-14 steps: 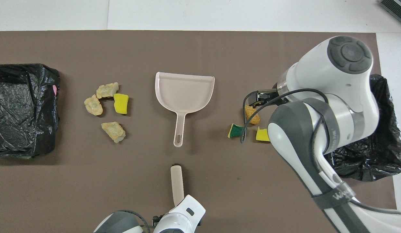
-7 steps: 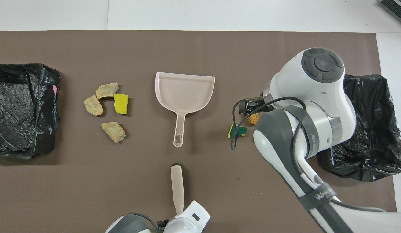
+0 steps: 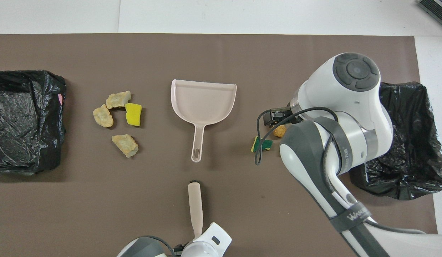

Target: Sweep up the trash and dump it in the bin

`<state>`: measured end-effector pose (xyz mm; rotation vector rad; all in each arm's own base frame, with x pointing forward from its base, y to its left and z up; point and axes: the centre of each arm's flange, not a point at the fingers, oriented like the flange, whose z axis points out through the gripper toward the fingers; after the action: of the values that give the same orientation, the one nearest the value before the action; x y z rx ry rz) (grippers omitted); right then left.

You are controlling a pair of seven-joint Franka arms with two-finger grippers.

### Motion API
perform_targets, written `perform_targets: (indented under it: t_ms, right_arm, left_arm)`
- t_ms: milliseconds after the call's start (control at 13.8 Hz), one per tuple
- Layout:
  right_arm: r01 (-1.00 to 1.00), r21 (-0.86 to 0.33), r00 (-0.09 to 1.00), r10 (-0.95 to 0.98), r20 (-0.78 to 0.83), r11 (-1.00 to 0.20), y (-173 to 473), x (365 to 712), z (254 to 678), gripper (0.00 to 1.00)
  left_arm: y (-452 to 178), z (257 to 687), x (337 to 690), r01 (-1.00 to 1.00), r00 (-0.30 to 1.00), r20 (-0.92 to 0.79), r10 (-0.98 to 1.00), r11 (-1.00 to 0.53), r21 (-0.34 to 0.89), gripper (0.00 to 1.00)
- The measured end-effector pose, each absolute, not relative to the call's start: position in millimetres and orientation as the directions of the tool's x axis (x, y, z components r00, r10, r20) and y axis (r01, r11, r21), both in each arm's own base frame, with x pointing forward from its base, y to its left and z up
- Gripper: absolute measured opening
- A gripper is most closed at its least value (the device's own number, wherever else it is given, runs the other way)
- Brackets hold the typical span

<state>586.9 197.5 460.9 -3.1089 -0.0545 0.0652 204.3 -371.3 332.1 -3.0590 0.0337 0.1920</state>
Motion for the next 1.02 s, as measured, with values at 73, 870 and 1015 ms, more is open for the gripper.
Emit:
perform_targets:
  t_ms: [73,870,1015]
  right_arm:
    - [0.035,-0.031,0.999,0.036,-0.036,-0.999,197.2,587.5,463.1,1.0]
    - [0.029,-0.045,0.999,0.028,0.033,-0.999,199.4,594.8,475.2,1.0]
    - [-0.004,-0.064,0.998,-0.009,0.07,-0.998,219.1,595.2,471.6,1.0]
  left_arm:
    - [-369.9,332.6,205.0,-0.025,0.991,-0.132,-0.014,-0.996,-0.082,0.26]
    - [-285.1,424.5,304.5,-0.104,0.967,-0.241,-0.084,-0.992,-0.069,0.26]
    - [-232.2,459.8,338.3,-0.148,0.962,-0.237,-0.138,-0.989,-0.026,0.26]
